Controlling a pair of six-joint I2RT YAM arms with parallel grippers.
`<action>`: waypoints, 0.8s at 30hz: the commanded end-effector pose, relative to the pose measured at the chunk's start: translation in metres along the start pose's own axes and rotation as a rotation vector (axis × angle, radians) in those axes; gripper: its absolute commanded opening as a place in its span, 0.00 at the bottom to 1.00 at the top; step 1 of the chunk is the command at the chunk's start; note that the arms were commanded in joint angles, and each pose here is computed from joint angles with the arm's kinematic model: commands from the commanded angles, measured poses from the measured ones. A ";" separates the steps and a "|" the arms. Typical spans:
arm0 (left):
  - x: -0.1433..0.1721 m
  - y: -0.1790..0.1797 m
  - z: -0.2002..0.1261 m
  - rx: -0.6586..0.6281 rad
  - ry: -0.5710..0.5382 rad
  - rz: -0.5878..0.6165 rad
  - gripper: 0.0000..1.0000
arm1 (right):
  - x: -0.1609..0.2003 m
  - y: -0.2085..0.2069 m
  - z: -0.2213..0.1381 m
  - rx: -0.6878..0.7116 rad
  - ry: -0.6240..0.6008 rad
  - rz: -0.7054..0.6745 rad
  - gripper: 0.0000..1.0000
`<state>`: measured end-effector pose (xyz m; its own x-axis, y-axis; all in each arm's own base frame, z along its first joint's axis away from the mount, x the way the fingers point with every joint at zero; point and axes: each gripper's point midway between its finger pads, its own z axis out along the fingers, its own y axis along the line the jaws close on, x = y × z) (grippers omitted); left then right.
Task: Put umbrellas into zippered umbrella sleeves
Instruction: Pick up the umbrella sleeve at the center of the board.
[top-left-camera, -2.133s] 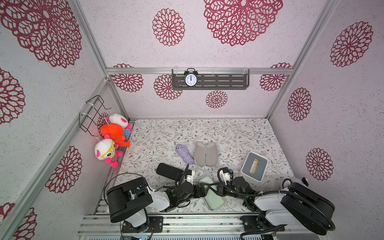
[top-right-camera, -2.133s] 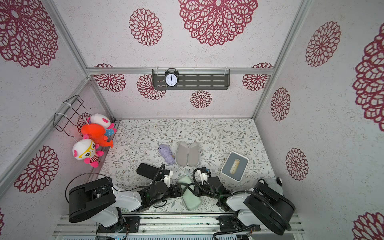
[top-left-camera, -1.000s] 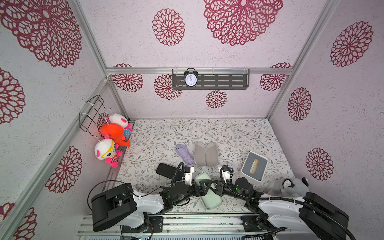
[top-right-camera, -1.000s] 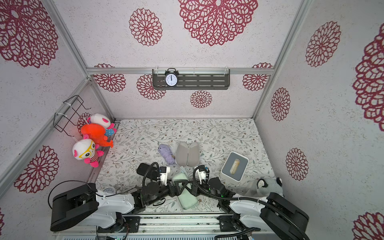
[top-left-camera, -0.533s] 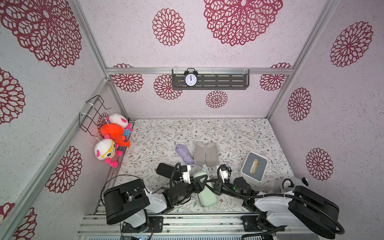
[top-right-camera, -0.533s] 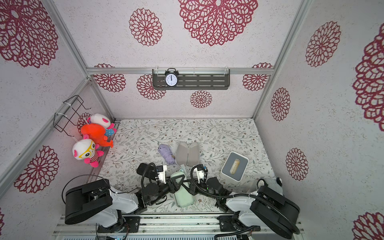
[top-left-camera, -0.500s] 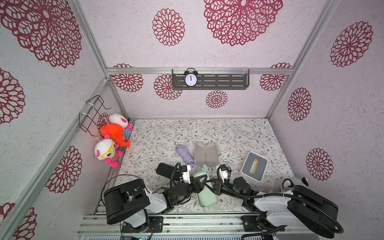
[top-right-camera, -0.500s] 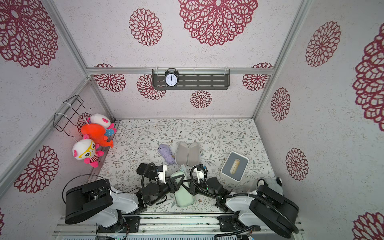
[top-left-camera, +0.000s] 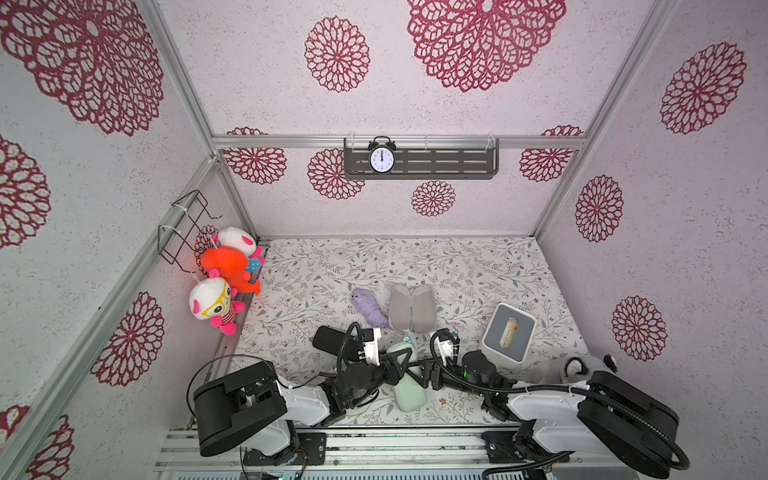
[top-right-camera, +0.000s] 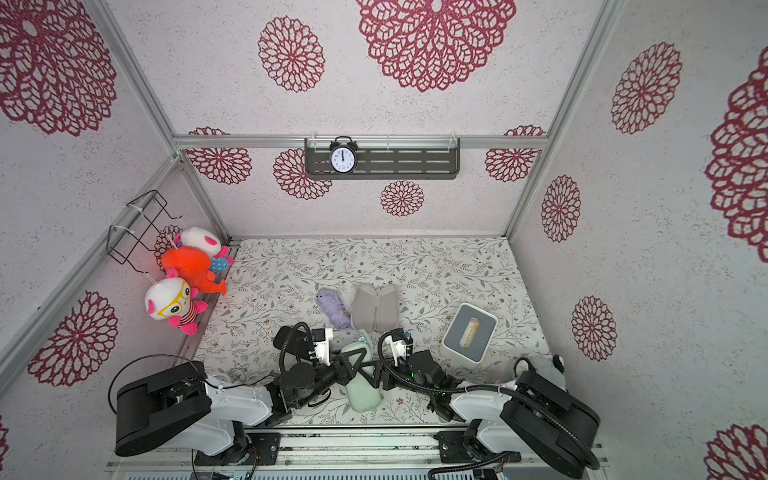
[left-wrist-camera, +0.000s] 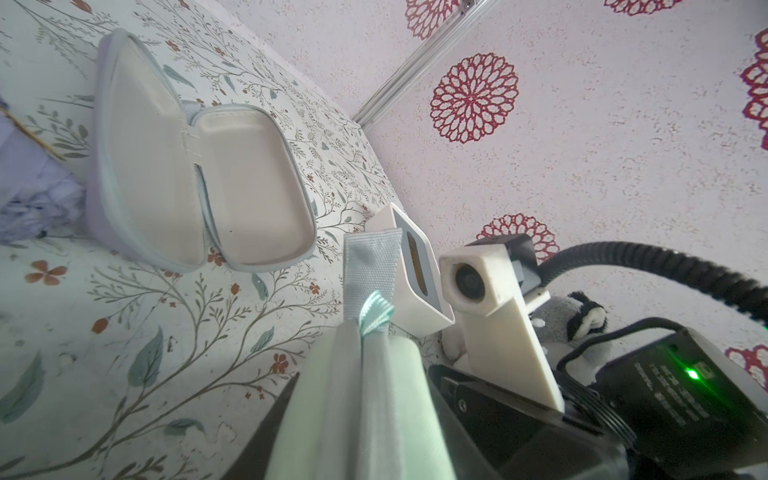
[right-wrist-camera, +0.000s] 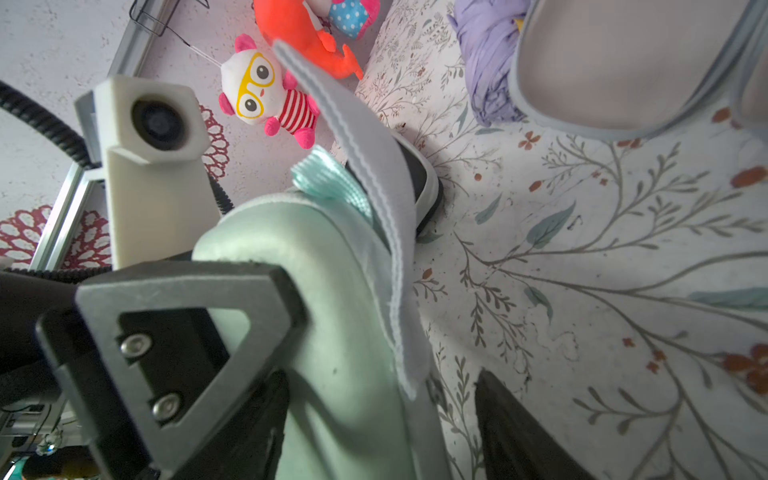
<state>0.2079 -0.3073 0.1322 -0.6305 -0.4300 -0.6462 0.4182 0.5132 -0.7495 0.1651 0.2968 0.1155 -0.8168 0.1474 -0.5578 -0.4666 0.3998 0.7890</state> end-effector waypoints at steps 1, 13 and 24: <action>0.003 -0.041 -0.002 0.180 0.090 -0.010 0.26 | -0.039 0.049 -0.006 -0.137 -0.104 -0.149 0.75; -0.013 -0.012 -0.015 0.065 0.193 0.020 0.23 | -0.080 0.060 -0.055 -0.058 -0.296 -0.540 0.83; -0.046 -0.032 -0.028 0.226 0.273 -0.024 0.21 | -0.069 0.055 -0.046 -0.069 -0.301 -0.884 0.75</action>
<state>0.2163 -0.2707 0.1547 -0.7796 -0.2603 -0.5696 0.4294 0.4399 -0.7887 0.1844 0.2607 0.1894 -0.2130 0.0601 -0.9752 -0.8576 0.4668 0.2161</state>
